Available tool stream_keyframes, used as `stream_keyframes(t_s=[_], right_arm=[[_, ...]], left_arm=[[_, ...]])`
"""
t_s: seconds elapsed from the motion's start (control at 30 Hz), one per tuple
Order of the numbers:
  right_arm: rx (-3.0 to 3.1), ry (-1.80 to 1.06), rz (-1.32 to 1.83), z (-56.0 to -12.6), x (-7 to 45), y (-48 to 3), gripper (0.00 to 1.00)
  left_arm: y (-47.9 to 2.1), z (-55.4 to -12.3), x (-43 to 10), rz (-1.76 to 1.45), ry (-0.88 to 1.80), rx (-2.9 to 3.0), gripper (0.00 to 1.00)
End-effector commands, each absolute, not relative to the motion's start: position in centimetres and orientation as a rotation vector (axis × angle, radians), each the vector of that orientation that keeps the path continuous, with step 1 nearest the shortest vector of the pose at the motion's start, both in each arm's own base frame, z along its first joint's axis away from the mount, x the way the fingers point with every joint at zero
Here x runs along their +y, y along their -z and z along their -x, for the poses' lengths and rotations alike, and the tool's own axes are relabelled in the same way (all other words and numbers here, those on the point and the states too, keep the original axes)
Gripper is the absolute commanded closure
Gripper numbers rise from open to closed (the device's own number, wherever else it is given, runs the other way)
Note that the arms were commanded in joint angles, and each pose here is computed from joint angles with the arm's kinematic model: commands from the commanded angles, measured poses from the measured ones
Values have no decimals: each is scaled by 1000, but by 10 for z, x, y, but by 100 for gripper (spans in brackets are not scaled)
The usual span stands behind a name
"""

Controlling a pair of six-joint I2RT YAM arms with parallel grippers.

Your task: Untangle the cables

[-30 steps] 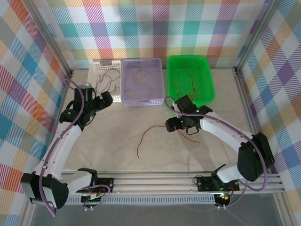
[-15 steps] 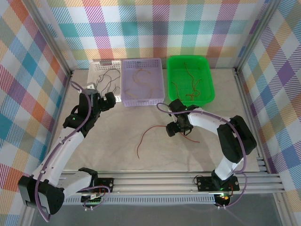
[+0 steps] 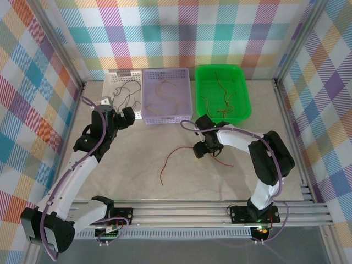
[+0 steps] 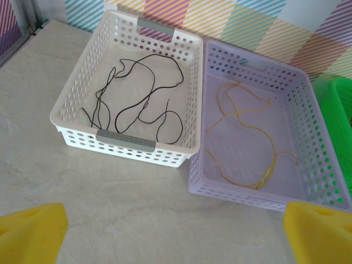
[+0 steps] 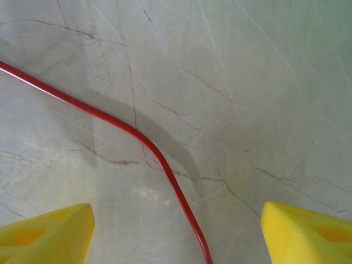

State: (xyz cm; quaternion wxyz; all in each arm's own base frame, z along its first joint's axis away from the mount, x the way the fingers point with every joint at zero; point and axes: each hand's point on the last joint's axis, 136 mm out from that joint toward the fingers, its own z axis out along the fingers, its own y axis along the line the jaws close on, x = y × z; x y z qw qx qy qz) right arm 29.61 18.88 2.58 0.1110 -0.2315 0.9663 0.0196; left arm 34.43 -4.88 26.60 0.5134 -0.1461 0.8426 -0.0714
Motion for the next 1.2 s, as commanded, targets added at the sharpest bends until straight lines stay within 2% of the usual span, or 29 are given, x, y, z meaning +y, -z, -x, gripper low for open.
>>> stream_keyframes(t_s=[0.0, 0.4, 0.53, 0.83, 1.17], right_arm=[[2839, -56, 692, -305, 189, -22, 22], [2999, -263, 643, -277, 202, -5, 62], [3012, -336, 646, -267, 210, -13, 71], [3017, -444, 665, -243, 220, -35, 99], [2823, -556, 598, -242, 229, -107, 100]], left_arm=[[-277, -343, -49, 342, 181, 1979, 0], [-281, -341, -46, 348, 175, 1967, 0], [-282, -340, -46, 349, 172, 1961, 0], [-284, -339, -45, 351, 172, 1956, 0], [-283, -339, -45, 352, 173, 1958, 0]])
